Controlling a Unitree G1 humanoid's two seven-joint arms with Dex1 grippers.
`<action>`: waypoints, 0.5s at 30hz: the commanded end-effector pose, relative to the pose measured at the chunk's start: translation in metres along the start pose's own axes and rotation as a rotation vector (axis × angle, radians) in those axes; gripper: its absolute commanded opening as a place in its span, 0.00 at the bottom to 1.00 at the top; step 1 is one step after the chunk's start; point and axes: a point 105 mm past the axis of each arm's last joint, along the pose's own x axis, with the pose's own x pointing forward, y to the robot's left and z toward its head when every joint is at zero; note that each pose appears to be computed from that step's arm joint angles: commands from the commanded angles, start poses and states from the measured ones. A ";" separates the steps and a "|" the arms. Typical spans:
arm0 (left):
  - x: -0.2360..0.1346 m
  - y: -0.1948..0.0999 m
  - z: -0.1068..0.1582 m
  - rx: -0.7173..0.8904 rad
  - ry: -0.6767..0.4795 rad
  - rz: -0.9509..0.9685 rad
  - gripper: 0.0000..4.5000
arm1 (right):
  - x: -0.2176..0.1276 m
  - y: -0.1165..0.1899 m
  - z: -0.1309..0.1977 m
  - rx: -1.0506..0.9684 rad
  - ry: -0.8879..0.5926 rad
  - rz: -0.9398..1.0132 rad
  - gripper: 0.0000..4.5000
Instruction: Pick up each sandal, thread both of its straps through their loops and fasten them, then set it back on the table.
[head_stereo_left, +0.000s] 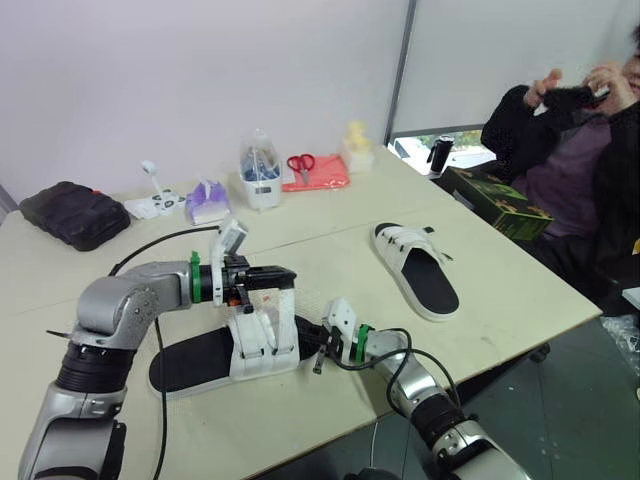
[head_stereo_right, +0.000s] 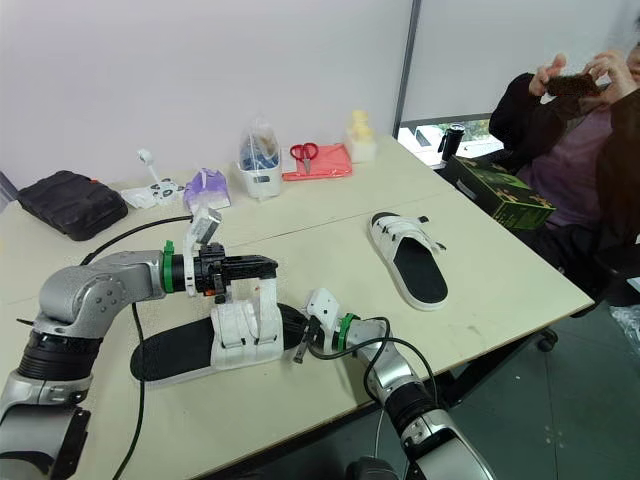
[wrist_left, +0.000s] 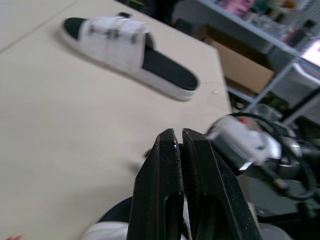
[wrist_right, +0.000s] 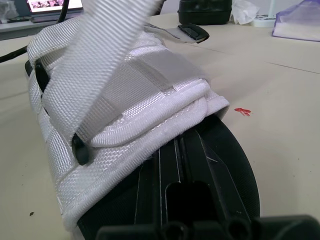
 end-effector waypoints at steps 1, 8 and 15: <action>-0.003 0.013 0.011 0.112 0.007 0.060 0.01 | -0.034 0.048 -0.107 0.252 0.386 0.058 0.00; -0.008 0.040 -0.022 0.205 0.173 0.141 0.01 | -0.034 0.050 -0.108 0.260 0.383 0.057 0.00; -0.012 0.058 -0.049 0.265 0.304 0.168 0.01 | -0.037 0.051 -0.110 0.265 0.384 0.048 0.00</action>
